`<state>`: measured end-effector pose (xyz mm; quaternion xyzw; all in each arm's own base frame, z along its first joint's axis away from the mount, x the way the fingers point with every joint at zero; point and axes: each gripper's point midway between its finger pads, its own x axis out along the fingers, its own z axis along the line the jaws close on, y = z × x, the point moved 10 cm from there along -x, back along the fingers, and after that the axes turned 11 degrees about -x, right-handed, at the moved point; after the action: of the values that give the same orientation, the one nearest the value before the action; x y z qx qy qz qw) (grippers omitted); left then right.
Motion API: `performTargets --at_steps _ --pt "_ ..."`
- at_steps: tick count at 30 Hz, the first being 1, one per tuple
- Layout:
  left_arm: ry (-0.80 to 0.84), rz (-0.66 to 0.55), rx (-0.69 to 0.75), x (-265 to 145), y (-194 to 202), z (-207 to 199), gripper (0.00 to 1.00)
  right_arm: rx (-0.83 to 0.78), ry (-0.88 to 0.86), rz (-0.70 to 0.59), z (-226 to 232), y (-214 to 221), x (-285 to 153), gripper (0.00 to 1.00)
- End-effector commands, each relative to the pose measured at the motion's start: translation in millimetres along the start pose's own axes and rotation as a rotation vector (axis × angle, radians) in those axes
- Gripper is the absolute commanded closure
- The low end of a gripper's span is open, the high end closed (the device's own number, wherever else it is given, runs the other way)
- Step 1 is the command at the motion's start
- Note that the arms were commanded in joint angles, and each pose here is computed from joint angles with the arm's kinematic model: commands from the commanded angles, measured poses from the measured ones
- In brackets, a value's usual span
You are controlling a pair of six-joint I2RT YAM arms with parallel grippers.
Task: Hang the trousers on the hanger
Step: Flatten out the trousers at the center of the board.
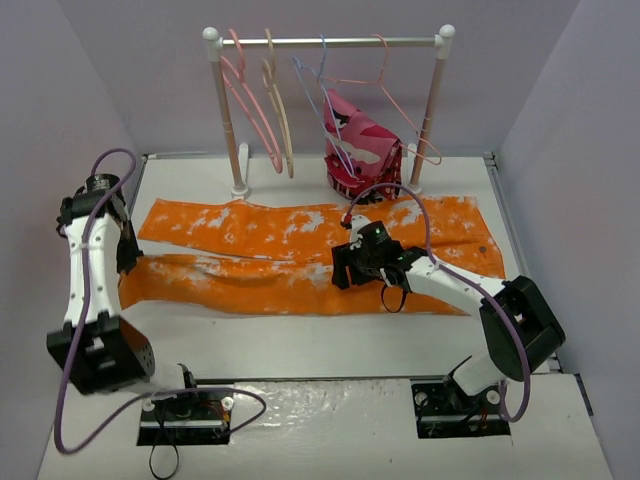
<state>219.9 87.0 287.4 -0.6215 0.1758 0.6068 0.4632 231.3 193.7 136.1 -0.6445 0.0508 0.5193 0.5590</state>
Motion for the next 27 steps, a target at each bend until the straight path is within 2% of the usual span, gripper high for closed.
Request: performTargets --at_steps 1,7,8,13,15,19,23,25,27 --pt "-0.071 0.136 0.056 63.7 -45.5 -25.2 1.00 0.010 0.023 -0.043 1.1 -16.3 -1.9 0.41" --pt "-0.079 0.328 0.120 130.6 -68.6 -52.7 1.00 0.019 0.066 -0.044 -1.2 -16.2 -5.9 0.41" --pt "-0.075 0.307 0.114 128.0 -74.1 -53.3 1.00 0.021 0.067 -0.047 -1.0 -16.7 -6.6 0.41" --pt "-0.130 0.341 0.130 159.3 -91.9 -63.7 0.71 0.060 0.167 -0.048 -6.4 -16.9 -14.9 0.40" --pt "-0.127 0.314 0.111 155.7 -94.7 -63.8 0.69 0.095 0.270 -0.065 -13.5 -17.1 -22.1 0.40" --pt "-0.025 0.178 0.011 125.9 -86.7 -62.1 0.61 0.235 0.473 -0.039 -39.5 -6.7 -41.4 0.39" --pt "0.214 -0.057 -0.124 74.2 -57.7 -64.6 0.41 0.441 0.644 -0.003 -86.8 15.2 -61.1 0.38" --pt "0.294 -0.023 -0.144 78.4 -26.1 -74.7 0.32 0.478 0.698 0.008 -94.8 23.3 -67.7 0.38" --pt "0.342 -0.048 -0.140 74.2 -0.7 -86.5 0.32 0.518 0.730 0.018 -101.2 29.8 -69.2 0.36"
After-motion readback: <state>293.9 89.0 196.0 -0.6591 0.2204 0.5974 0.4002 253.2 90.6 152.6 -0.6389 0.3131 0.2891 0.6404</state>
